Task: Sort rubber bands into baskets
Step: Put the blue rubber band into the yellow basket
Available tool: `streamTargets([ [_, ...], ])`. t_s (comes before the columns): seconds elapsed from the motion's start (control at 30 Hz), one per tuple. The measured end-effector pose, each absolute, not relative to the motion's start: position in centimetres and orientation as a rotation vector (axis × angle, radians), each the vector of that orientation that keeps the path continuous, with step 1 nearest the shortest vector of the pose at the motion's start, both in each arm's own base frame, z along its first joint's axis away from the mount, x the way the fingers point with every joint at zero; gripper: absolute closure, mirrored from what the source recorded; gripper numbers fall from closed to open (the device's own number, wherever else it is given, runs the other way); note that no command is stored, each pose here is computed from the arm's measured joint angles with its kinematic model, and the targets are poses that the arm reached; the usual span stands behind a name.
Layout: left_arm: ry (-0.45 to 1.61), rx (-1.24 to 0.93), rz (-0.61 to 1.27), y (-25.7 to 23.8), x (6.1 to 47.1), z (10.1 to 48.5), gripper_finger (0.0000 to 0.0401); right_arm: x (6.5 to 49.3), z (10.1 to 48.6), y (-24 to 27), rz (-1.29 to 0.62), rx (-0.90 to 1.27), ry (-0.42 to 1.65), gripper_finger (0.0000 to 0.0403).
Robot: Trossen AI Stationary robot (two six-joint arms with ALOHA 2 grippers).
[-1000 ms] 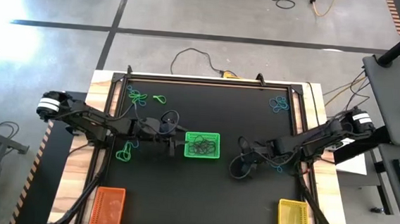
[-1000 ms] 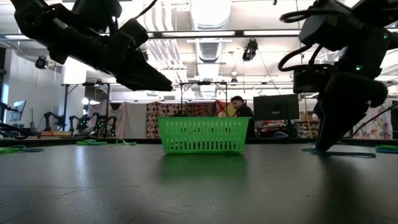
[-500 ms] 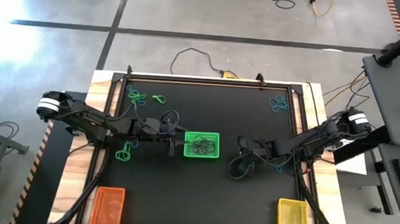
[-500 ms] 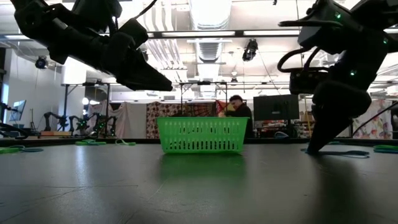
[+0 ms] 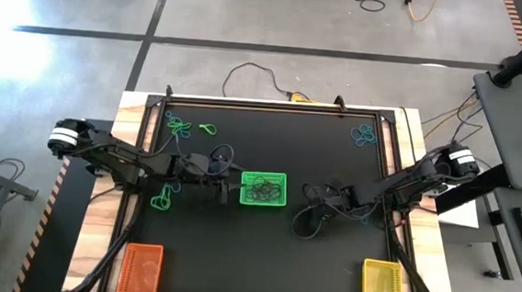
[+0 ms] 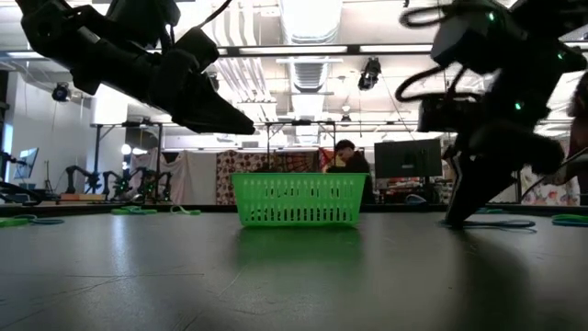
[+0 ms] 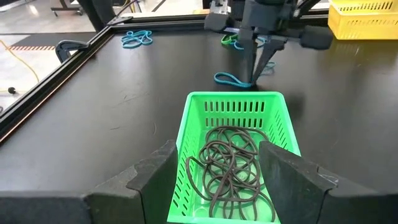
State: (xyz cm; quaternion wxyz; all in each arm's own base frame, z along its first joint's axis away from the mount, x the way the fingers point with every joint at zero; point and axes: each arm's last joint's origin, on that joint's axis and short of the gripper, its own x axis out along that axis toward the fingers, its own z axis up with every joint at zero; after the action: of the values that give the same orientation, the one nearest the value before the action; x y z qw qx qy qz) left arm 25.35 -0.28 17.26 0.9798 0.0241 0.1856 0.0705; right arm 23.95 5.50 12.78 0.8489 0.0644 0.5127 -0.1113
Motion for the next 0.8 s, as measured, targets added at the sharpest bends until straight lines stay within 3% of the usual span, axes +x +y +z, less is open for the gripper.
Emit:
streamTargets([
  [0.23,0.374,0.048,0.143,-0.3,25.3,17.3,0.0192,26.2,17.5,6.8,-0.153,0.119,1.001,0.0394],
  [0.43,0.372,0.031,0.146,-0.3,25.3,17.3,0.0192,25.8,22.2,9.5,-0.116,0.096,1.093,0.0394],
  [0.63,0.367,0.002,0.151,-0.3,25.3,17.3,0.0192,23.7,26.1,13.4,-0.076,0.361,1.263,0.0394],
  [0.8,0.368,0.000,0.151,-0.3,25.3,17.3,0.0192,21.0,26.8,16.9,-0.142,0.593,1.386,0.0394],
])
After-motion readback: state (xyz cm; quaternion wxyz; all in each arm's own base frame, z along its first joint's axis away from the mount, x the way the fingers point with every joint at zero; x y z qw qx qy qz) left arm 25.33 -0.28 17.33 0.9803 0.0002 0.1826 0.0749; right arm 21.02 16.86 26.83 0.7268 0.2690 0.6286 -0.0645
